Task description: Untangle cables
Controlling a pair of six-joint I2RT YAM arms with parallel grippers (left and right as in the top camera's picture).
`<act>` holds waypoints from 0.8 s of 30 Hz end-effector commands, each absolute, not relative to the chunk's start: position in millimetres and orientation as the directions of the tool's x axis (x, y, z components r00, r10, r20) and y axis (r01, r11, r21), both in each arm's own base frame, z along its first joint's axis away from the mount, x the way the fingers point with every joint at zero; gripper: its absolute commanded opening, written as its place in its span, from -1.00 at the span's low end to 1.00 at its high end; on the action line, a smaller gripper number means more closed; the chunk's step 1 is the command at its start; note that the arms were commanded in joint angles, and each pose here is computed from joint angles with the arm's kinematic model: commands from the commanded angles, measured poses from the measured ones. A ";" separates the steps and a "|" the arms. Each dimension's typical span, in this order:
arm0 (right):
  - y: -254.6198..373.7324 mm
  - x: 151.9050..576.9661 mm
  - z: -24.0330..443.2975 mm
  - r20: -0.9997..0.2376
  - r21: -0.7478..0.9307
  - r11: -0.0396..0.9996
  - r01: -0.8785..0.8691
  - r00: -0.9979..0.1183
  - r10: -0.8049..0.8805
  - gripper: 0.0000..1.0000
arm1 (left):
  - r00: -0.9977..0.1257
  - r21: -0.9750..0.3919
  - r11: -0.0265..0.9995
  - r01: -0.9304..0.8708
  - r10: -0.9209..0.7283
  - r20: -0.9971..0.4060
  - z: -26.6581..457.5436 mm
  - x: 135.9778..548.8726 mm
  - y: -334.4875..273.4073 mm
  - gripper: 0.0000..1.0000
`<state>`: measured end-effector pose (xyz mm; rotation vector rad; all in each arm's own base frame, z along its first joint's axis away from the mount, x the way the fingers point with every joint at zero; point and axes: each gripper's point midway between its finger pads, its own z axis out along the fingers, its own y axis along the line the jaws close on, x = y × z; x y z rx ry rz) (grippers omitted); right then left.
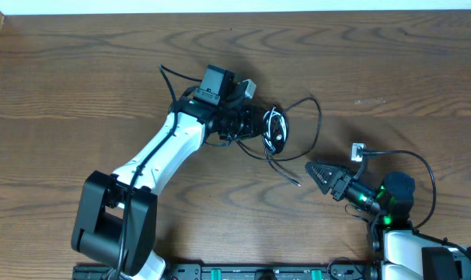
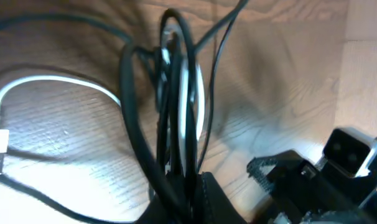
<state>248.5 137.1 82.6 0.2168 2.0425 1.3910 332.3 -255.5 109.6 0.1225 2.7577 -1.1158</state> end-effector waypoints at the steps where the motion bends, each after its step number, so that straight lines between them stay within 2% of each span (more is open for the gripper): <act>1: 134.2 248.6 73.6 -0.387 0.885 0.436 -0.166 -0.783 0.487 0.50 | -0.974 -0.595 0.788 0.156 0.023 -0.226 99.5 335.3 -244.5 -0.44; 2: 133.8 247.8 70.9 -0.378 0.886 0.438 -0.153 -0.787 0.487 0.50 | -0.973 -0.575 0.804 0.152 0.019 -0.231 96.9 336.4 -241.7 -0.37; 3: 133.5 246.8 68.0 -0.366 0.887 0.440 -0.138 -0.792 0.489 0.51 | -0.971 -0.547 0.824 0.146 0.014 -0.238 93.8 337.8 -238.0 -0.18; 7: 132.2 244.6 60.1 -0.335 0.890 0.446 -0.097 -0.802 0.494 0.59 | -0.960 -0.454 0.881 0.131 -0.001 -0.280 86.1 345.8 -225.7 0.30; 11: 131.3 244.8 58.5 -0.340 0.886 0.455 -0.095 -0.800 0.494 0.68 | -0.940 -0.343 0.928 0.147 0.024 -0.341 80.9 353.7 -213.9 0.43; 15: 129.8 243.9 53.4 -0.341 0.878 0.472 -0.084 -0.801 0.491 0.71 | -0.926 -0.263 0.955 0.137 0.029 -0.376 77.4 360.2 -204.8 0.74; 20: 125.2 243.2 43.0 -0.314 0.870 0.491 -0.028 -0.801 0.510 0.72 | -0.928 -0.231 0.965 0.122 0.028 -0.373 65.6 364.5 -200.7 0.74; 24: 124.7 242.2 40.7 -0.305 0.870 0.493 -0.015 -0.803 0.512 0.73 | -0.944 -0.207 0.972 0.111 0.038 -0.327 41.5 362.7 -199.2 0.32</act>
